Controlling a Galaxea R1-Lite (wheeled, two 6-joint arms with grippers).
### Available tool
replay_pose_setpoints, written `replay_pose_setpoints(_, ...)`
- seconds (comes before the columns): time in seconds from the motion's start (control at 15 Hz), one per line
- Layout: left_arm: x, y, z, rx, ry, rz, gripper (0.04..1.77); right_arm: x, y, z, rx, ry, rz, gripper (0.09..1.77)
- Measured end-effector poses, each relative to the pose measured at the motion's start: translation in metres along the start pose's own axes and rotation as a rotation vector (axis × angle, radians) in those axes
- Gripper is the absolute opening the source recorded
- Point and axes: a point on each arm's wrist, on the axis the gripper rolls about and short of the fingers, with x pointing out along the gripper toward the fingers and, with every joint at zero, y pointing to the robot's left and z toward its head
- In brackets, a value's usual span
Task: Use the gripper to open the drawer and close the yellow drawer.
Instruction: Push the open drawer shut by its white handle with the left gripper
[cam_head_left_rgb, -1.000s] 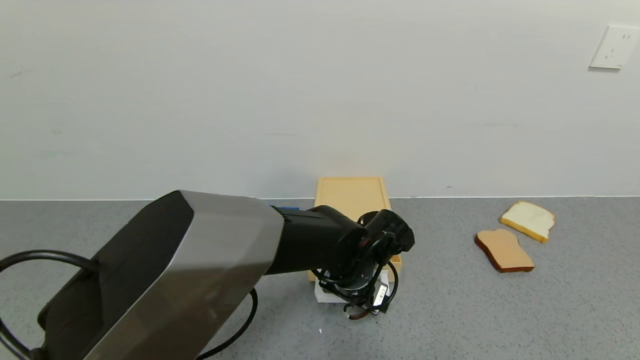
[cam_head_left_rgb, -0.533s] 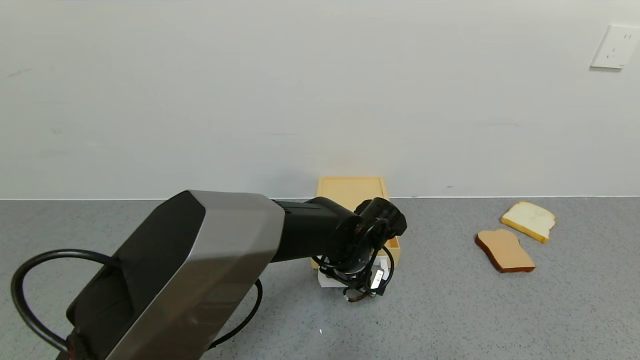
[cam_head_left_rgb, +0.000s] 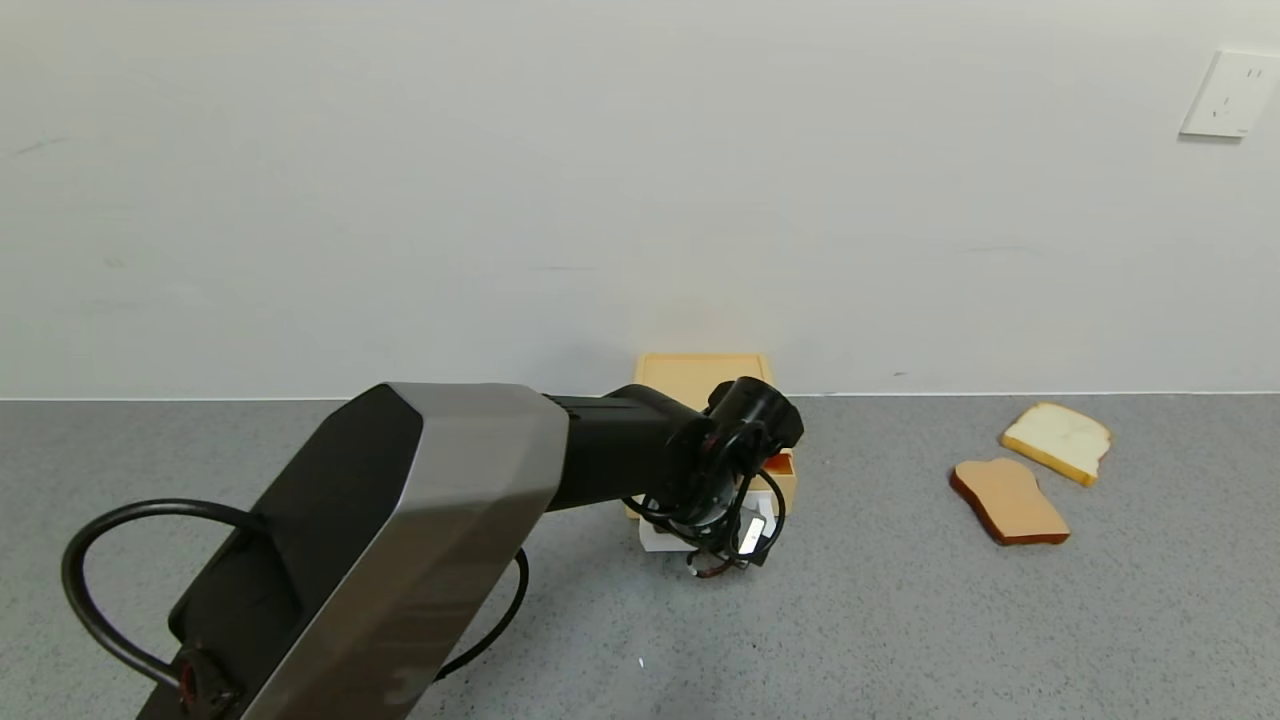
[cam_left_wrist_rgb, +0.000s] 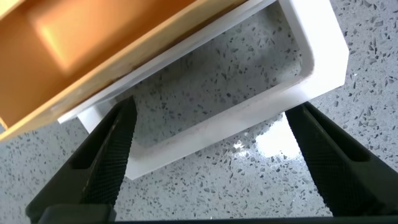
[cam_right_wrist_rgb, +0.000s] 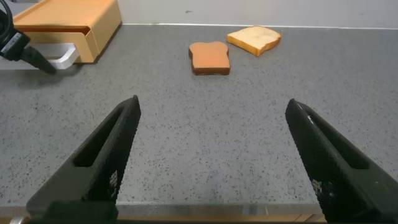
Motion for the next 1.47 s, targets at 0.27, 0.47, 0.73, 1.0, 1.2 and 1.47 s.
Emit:
replay_pose_setpoints(0.27,0.007,0.006,0.005,-0.008,-0.041,0.003,1.72,0.000,0.000,0.000,0.000,0.000,0.000,1.71)
replay_pose_setpoints(0.47,0.011,0.009,0.008,-0.011,-0.060,0.005,1.72,0.000,0.000,0.000,0.000,0.000,0.000,1.71)
replay_pose_setpoints(0.73,0.016,0.013,0.010,-0.013,-0.079,0.009,1.72,0.000,0.000,0.000,0.000,0.000,0.000,1.71)
replay_pose_setpoints(1.0,0.017,0.014,0.010,-0.014,-0.076,0.012,1.72,0.000,0.000,0.000,0.000,0.000,0.000,1.71)
replay_pose_setpoints(1.2,0.016,0.014,0.010,-0.008,-0.074,0.013,1.72,0.000,0.000,0.000,0.000,0.000,0.001,1.71)
replay_pose_setpoints(1.47,0.009,0.013,0.011,0.004,-0.085,0.031,1.72,0.000,0.000,0.000,0.000,0.000,0.000,1.71)
